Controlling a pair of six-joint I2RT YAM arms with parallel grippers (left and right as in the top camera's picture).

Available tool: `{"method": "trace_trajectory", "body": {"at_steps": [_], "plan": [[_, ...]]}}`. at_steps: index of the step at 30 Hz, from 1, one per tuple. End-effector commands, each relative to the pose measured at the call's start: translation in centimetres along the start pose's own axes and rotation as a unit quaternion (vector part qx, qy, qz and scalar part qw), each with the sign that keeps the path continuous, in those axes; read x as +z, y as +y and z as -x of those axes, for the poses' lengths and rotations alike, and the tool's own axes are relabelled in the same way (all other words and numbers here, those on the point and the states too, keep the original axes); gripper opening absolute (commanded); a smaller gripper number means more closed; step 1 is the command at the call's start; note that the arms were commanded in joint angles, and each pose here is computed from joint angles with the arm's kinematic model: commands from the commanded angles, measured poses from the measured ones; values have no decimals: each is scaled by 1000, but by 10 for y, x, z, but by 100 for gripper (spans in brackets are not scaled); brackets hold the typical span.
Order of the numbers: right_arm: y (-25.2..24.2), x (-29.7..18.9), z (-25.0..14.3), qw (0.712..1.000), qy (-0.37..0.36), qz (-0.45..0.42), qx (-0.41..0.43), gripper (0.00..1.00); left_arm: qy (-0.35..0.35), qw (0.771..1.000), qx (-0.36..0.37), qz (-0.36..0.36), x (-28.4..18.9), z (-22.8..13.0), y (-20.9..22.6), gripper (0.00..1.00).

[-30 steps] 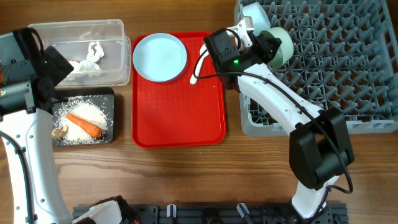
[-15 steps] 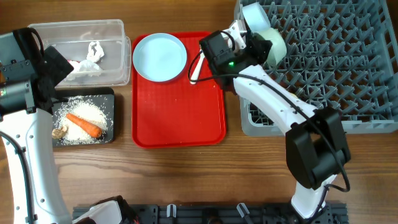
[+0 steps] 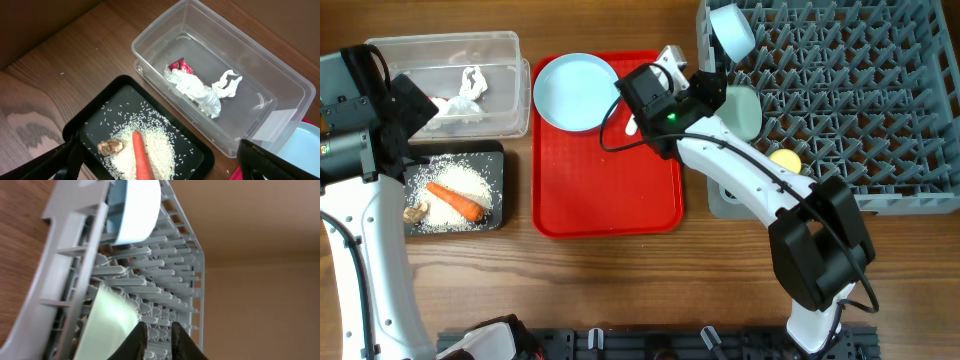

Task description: Sort waste into correct bins and load items into the dishwasher rack

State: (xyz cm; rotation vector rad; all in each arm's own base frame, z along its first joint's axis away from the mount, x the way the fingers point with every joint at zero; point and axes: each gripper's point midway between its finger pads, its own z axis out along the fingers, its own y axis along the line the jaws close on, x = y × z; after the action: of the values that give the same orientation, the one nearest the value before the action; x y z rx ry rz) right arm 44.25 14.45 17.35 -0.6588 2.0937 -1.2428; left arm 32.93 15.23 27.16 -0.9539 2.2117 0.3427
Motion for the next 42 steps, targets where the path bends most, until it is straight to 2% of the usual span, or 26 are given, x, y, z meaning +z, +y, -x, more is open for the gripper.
{"method": "trace_trajectory", "body": {"at_steps": [1, 3, 4, 6, 8, 10, 11, 13, 14, 16, 17, 18, 19, 20, 22, 26, 28, 32, 33, 37, 42], "plan": [[9, -5, 7, 1000, -12, 9, -3, 35, -13, 1000, -5, 3, -6, 8, 4, 100], [3, -9, 17, 999, -29, 6, 28, 59, -13, 1000, -5, 3, -6, 8, 3, 100], [-1, -14, 23, 998, -41, 11, 44, 66, -13, 1000, -5, 3, -6, 8, 4, 100], [-8, -34, 45, 991, -89, 61, 82, 71, -13, 1000, -5, 3, -6, 8, 4, 100], [-10, -59, 71, 969, -144, 147, 139, 71, -13, 1000, -5, 3, -6, 8, 4, 100], [-7, -94, 93, 927, -197, 263, 182, 71, -13, 1000, -5, 3, -6, 8, 4, 100], [-1, -118, 104, 894, -228, 335, 189, 75, -13, 1000, -5, 3, -6, 8, 4, 100], [11, -183, 115, 800, -294, 494, 172, 83, -13, 1000, -5, 3, -6, 8, 4, 100], [15, -202, 115, 769, -310, 535, 160, 84, -13, 1000, -5, 3, -6, 8, 4, 100], [16, -239, 114, 701, -325, 615, 156, 93, -13, 1000, -5, 3, -6, 8, 4, 100], [15, -239, 116, 692, -301, 628, 189, 93, -13, 1000, -5, 3, -6, 8, 4, 100], [13, -235, 116, 691, -284, 630, 211, 93, -13, 1000, -5, 3, -6, 8, 4, 100], [9, -222, 116, 699, -252, 622, 249, 82, -13, 1000, -5, 3, -6, 8, 4, 100], [4, -213, 116, 705, -230, 613, 272, 79, -13, 1000, -5, 3, -6, 8, 4, 100], [-11, -190, 119, 725, -195, 580, 317, 77, -13, 1000, -5, 4, -6, 8, 3, 100], [-22, -165, 149, 729, -194, 556, 349, 77, -13, 1000, -5, 3, -6, 8, 3, 100], [3, -139, 162, 729, -158, 558, 365, 77, -13, 1000, -5, 3, -6, 8, 4, 100], [87, -85, 165, 728, -71, 564, 382, 75, -13, 1000, -5, 3, -6, 8, 4, 100], [112, -75, 161, 732, -52, 568, 373, 72, -13, 1000, -5, 3, -6, 8, 4, 100], [163, -52, 151, 737, -8, 568, 366, 55, -13, 1000, -5, 3, -6, 8, 4, 100], [213, -29, 132, 735, 56, 559, 380, 53, -13, 1000, -5, 3, -6, 8, 4, 100]]}}
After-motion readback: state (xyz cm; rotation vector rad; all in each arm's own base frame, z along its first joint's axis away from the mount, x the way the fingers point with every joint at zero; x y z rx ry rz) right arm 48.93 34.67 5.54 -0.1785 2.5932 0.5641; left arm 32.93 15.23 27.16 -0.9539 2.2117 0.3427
